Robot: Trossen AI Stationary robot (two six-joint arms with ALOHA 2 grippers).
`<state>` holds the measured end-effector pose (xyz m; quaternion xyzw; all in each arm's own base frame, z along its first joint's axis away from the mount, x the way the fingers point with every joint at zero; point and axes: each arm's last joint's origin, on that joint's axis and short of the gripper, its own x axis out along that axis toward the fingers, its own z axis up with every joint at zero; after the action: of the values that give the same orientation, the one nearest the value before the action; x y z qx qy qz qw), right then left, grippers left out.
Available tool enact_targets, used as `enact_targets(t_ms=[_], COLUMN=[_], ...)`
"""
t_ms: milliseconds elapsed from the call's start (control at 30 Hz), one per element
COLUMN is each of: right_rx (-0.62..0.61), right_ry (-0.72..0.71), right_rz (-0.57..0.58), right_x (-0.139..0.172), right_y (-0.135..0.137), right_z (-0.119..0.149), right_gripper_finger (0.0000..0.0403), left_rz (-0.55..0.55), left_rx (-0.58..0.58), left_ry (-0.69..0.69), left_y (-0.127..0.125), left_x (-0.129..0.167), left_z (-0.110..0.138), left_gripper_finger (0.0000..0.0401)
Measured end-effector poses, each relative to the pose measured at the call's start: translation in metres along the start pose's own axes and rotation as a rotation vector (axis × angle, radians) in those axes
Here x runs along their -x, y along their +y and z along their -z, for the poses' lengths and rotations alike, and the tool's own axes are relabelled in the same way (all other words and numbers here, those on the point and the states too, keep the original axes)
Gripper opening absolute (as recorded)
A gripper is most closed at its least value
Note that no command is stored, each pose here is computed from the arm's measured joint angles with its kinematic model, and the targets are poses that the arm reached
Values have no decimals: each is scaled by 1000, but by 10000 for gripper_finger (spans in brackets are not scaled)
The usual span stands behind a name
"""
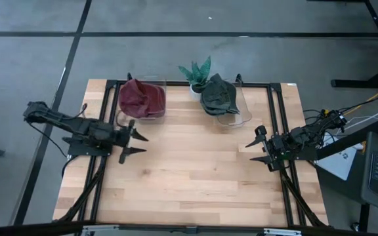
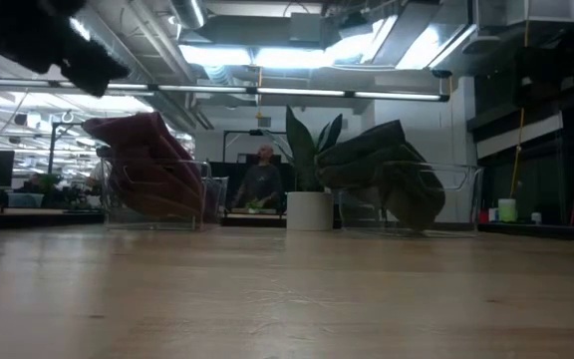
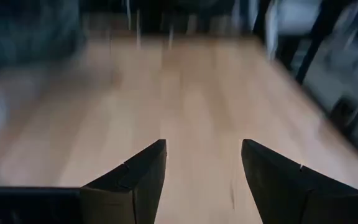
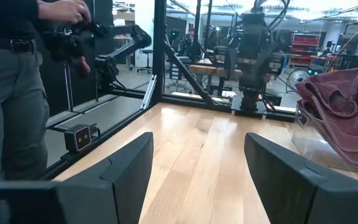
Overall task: Pick & Place hat
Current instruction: Return to Home Position
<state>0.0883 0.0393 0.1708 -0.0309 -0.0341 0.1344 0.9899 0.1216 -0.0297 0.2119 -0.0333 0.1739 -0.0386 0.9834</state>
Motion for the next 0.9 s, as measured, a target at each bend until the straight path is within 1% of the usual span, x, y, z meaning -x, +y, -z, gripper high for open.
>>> enact_targets(t_ms=[67,133,267,367,433,600,700,733,900], right_rx=[0,0,0,0,0,0,0,0,0], right_ry=[0,0,0,0,0,0,0,0,0], right_rz=[0,0,0,0,0,0,0,0,0], right_x=[0,0,0,0,0,0,0,0,0], right_y=[0,0,0,0,0,0,0,0,0], right_z=[0,0,0,0,0,0,0,0,0], right_gripper_finger=[252,252,252,252,252,252,252,252,252], left_rz=[21,33,33,37,35,3,-60,-71,-90], left_rx=[-34,-65,-96,-89,-101,-197,-200,-192,-186], left_ry=[-131,-217,-322,-394,-408,-410,-371,-384,-397], left_y=[0,0,3,5,5,7,12,13,16], left_x=[3,4,4,3,5,8,10,11,12], left_z=[4,11,30,42,42,44,49,48,47], left_gripper_finger=[205,205,205,205,205,205,206,206,205])
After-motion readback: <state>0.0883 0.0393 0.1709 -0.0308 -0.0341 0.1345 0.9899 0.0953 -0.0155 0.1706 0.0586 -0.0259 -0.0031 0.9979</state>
